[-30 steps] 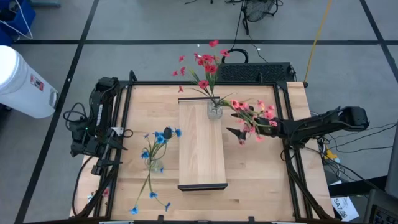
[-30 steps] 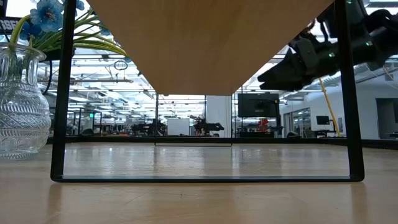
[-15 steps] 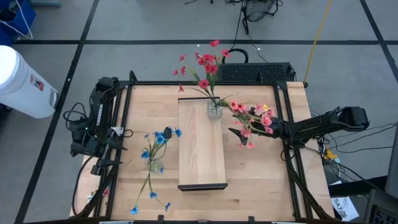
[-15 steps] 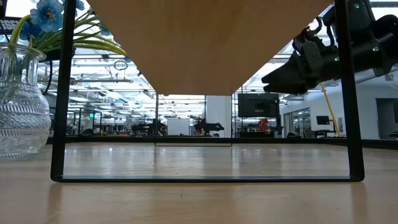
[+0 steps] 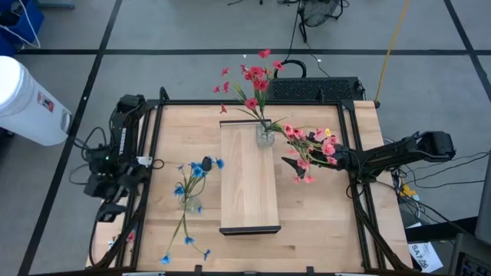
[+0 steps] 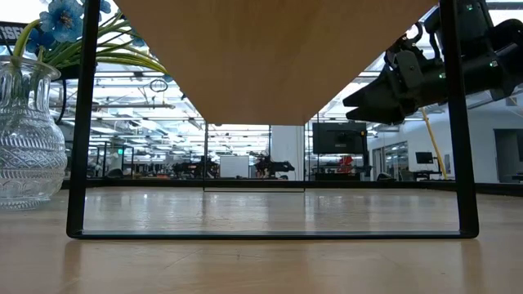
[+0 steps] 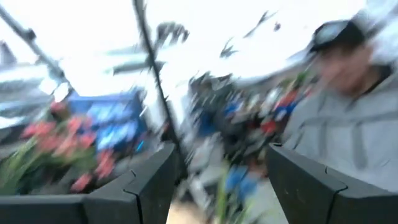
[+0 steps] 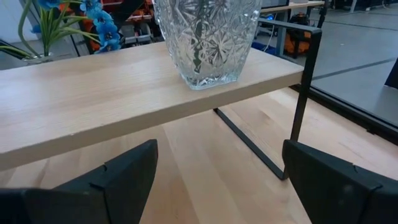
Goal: Pick and place flowers into a vace then onto a shelf
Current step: Put the transparent vase on the shelf
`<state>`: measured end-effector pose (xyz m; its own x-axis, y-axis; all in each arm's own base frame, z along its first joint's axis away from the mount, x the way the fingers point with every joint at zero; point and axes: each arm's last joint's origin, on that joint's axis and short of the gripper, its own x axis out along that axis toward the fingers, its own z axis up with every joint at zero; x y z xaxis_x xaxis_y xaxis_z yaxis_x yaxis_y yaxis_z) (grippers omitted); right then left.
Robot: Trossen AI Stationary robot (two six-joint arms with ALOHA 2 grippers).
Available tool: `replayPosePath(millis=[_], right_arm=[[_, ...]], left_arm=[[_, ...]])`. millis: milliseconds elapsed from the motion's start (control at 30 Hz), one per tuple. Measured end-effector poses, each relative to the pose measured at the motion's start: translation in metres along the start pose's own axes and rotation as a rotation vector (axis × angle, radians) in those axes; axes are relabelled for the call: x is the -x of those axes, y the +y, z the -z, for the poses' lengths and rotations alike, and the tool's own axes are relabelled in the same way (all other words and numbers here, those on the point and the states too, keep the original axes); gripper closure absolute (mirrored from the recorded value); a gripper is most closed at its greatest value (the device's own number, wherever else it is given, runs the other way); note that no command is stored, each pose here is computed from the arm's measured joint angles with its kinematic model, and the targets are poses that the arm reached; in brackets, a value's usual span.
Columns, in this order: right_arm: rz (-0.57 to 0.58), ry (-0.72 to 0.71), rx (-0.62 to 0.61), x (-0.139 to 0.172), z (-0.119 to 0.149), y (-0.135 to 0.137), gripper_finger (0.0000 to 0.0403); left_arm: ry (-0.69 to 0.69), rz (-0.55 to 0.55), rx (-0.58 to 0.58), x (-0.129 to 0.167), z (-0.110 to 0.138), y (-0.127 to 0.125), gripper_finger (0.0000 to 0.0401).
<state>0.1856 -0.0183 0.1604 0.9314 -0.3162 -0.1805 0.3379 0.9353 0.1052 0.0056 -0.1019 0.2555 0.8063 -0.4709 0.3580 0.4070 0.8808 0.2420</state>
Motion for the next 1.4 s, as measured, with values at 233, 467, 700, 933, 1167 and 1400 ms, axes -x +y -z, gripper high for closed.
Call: replayPosePath(millis=[233,467,700,933,1167,1400], right_arm=[[0.0,-0.001,0.0,0.0,0.0,0.0,0.0069],[0.0,-0.001,0.0,0.0,0.0,0.0,0.0069],[0.001,-0.001,0.0,0.0,0.0,0.0,0.0069],[0.002,-0.001,0.002,0.0,0.0,0.0,0.0069],[0.001,0.004,0.005,0.0,0.0,0.0,0.0069],[0.003,0.02,0.01,0.0,0.002,0.0,0.0069]], left_arm=[[-0.137,0.105,0.099,0.0,-0.003,-0.005,0.0151],[-0.006,-0.078,0.092,-0.012,0.008,0.002,0.0151],[0.122,-0.525,0.254,-0.033,0.027,0.027,0.0151],[0.288,-0.953,0.36,-0.045,0.068,0.026,0.0151],[0.282,-0.755,0.457,-0.052,0.093,0.006,0.0151],[0.336,-0.683,0.412,-0.05,0.102,-0.009,0.0151]])
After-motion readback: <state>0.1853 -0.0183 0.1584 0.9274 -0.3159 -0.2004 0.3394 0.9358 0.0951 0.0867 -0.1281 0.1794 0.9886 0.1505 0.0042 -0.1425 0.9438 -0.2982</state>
